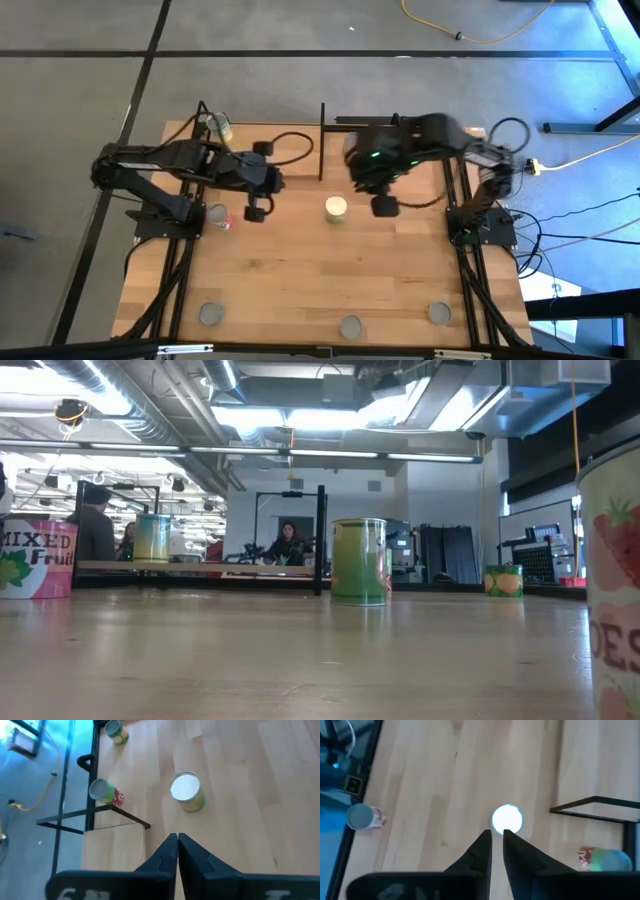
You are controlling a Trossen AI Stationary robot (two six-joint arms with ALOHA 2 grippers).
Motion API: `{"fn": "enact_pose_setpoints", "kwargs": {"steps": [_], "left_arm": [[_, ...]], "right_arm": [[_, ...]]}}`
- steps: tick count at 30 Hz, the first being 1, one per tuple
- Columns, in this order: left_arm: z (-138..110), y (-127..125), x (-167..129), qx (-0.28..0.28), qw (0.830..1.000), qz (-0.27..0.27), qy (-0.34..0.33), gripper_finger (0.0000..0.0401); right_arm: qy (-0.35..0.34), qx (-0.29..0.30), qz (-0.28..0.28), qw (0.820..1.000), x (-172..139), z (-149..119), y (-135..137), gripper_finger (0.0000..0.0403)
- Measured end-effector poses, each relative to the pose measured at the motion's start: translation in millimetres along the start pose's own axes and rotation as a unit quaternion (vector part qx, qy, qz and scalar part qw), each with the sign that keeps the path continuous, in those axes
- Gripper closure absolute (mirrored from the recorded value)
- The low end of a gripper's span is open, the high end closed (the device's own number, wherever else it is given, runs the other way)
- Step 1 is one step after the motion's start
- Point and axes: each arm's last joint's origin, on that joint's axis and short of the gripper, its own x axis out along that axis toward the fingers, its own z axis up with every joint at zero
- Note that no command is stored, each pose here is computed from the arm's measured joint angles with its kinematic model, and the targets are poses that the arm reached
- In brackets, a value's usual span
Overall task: Pick and place cans onto a shelf
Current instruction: Put the canned orange on the shelf
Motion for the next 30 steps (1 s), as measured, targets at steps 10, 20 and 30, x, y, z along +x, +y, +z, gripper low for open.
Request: {"fn": "enact_pose_setpoints", "kwargs": {"steps": [10, 20, 30], "left_arm": [[11.5, 5.5, 58.8, 0.040, 0.998, 0.007, 0.038, 0.0353], [26.3, -12.2, 121.9, 0.146, 0.987, -0.059, 0.015, 0.0357], [17.0, -34.9, 183.0, 0.248, 0.957, -0.141, 0.048, 0.0357]], "right_arm": [[-0.089, 0.060, -0.032, 0.994, -75.0, -34.1, 8.7, 0.0355], [-0.143, 0.071, -0.036, 0.986, -116.5, -60.9, 15.2, 0.0355], [-0.157, 0.054, -0.039, 0.985, -126.5, -68.3, 16.9, 0.0355]]}}
